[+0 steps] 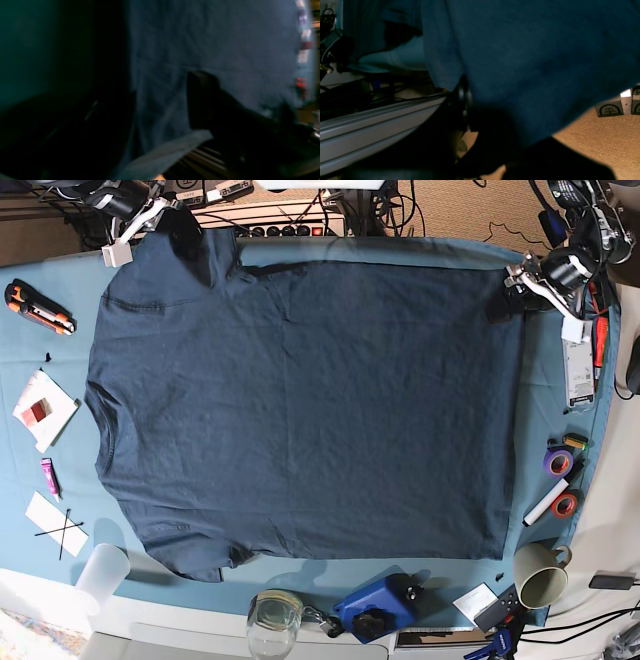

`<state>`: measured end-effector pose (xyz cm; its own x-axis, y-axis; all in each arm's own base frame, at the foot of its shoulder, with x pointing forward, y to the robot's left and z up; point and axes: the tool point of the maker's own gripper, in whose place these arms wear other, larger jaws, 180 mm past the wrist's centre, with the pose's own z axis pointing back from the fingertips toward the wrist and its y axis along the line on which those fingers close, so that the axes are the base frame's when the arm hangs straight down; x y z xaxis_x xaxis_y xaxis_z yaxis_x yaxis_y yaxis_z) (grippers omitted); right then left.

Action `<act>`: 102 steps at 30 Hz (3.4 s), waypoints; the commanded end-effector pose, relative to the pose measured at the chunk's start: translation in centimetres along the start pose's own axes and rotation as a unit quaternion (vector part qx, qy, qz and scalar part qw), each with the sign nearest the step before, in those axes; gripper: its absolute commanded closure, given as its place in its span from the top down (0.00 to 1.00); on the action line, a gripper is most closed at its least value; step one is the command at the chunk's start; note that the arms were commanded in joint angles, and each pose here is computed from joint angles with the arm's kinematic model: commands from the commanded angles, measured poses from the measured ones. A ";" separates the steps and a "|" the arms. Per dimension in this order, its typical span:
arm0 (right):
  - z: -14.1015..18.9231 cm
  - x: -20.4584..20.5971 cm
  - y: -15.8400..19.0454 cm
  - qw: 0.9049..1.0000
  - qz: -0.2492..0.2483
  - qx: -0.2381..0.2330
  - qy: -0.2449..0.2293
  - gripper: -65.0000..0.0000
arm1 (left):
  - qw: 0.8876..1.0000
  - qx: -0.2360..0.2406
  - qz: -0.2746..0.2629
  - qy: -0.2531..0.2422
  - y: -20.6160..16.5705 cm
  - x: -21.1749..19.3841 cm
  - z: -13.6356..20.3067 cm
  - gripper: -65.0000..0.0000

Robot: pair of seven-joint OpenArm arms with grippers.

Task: Fold the T-shirt properly
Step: 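Move the left gripper to the other shoulder corner and grasp it, then lift both shoulder edges and fold them over toward the hem, then lay the folded edge down and open both grippers, withdrawing them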

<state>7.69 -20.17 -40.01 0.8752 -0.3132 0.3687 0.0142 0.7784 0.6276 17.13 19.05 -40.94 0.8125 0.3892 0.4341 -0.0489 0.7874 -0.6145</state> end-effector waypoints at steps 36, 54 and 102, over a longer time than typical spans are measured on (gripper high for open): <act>6.6 -0.1 1.1 0.999 0.017 -0.031 -0.015 0.00 | 0.980 0.112 -0.071 0.151 -0.4 -6.7 5.6 0.00; 5.8 5.2 1.4 0.995 0.053 -0.016 -0.087 0.00 | 0.992 0.102 -0.050 0.058 0.1 -2.8 7.4 0.00; -2.9 27.0 0.3 0.946 0.222 -0.093 -0.219 0.00 | 0.952 0.154 -0.241 -0.109 -3.6 14.7 -2.8 0.00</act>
<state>31.78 -26.01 -33.68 0.5811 -0.1004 0.8076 -0.1871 0.9493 0.2527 30.23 19.97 -35.21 0.6738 0.0191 0.7387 0.1098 0.9860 -0.1257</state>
